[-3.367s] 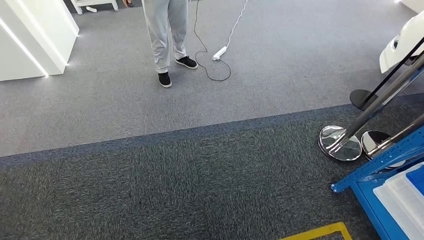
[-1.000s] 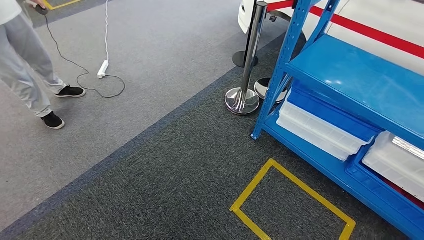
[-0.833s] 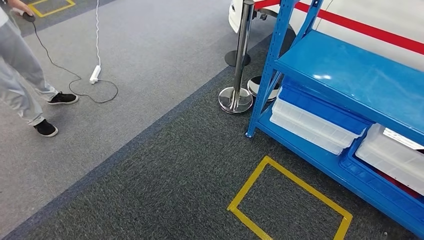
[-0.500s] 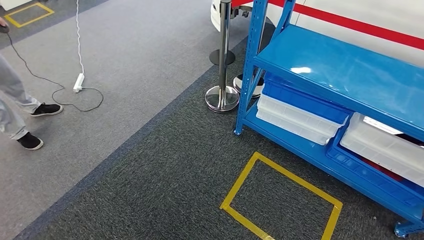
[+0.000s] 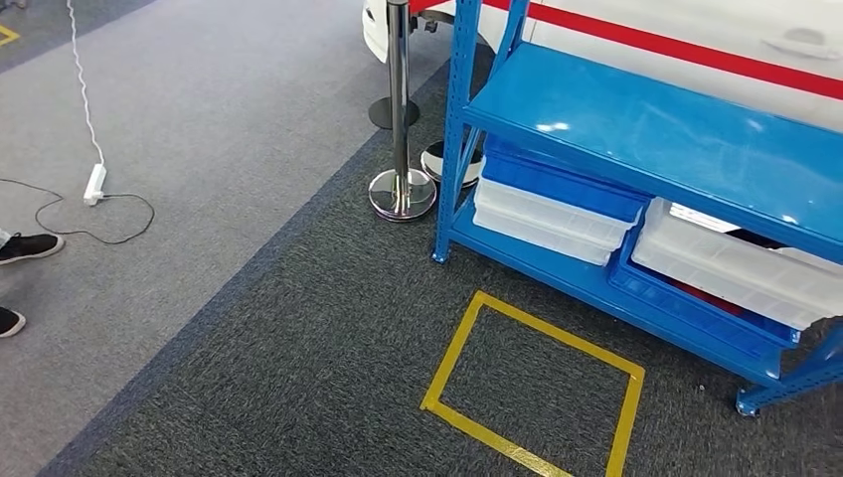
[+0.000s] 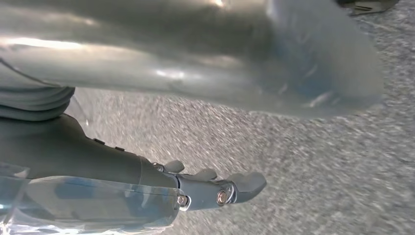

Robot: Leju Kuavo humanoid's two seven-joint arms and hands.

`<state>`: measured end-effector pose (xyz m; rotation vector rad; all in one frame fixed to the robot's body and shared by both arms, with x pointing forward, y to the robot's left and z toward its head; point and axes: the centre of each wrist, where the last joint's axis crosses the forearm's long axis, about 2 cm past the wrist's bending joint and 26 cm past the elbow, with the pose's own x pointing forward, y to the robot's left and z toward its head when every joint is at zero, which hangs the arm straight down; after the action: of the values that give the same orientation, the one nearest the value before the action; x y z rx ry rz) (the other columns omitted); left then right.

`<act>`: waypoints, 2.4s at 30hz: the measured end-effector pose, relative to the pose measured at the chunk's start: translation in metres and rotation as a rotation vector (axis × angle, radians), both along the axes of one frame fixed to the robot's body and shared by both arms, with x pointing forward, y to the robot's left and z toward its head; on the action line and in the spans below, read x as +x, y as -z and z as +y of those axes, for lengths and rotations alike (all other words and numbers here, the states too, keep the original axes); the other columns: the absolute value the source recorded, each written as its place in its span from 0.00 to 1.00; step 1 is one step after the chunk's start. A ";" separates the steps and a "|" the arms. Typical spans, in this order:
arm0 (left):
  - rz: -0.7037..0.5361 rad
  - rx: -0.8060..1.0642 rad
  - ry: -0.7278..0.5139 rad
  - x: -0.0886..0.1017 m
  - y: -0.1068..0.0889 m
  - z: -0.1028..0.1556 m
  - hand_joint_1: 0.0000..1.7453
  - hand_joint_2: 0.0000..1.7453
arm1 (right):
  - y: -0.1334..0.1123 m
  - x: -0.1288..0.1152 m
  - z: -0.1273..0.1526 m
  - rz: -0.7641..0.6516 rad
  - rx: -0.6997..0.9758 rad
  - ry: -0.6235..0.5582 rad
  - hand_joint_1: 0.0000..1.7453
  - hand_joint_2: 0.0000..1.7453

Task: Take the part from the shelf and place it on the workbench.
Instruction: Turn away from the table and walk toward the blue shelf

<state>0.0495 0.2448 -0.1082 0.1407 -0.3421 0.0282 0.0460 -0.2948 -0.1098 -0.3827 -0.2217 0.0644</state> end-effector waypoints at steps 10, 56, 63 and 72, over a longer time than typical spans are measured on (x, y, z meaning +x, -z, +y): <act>0.002 -0.001 -0.001 0.003 -0.001 -0.002 0.00 0.00 | 0.000 0.001 0.000 0.005 -0.002 -0.007 0.00 0.00; -0.001 -0.013 -0.014 0.001 0.000 -0.002 0.00 0.00 | 0.000 0.004 0.003 0.032 0.006 -0.042 0.00 0.00; 0.004 -0.030 -0.052 0.001 0.000 -0.002 0.00 0.00 | 0.000 0.004 0.002 0.032 0.010 -0.042 0.00 0.00; 0.026 -0.028 -0.066 0.004 -0.001 -0.001 0.00 0.00 | 0.000 0.004 0.002 0.035 0.010 -0.043 0.00 0.00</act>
<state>0.0533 0.2436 -0.1076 0.1248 -0.3110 0.0959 0.0501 -0.2926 -0.1094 -0.3666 -0.1956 0.1122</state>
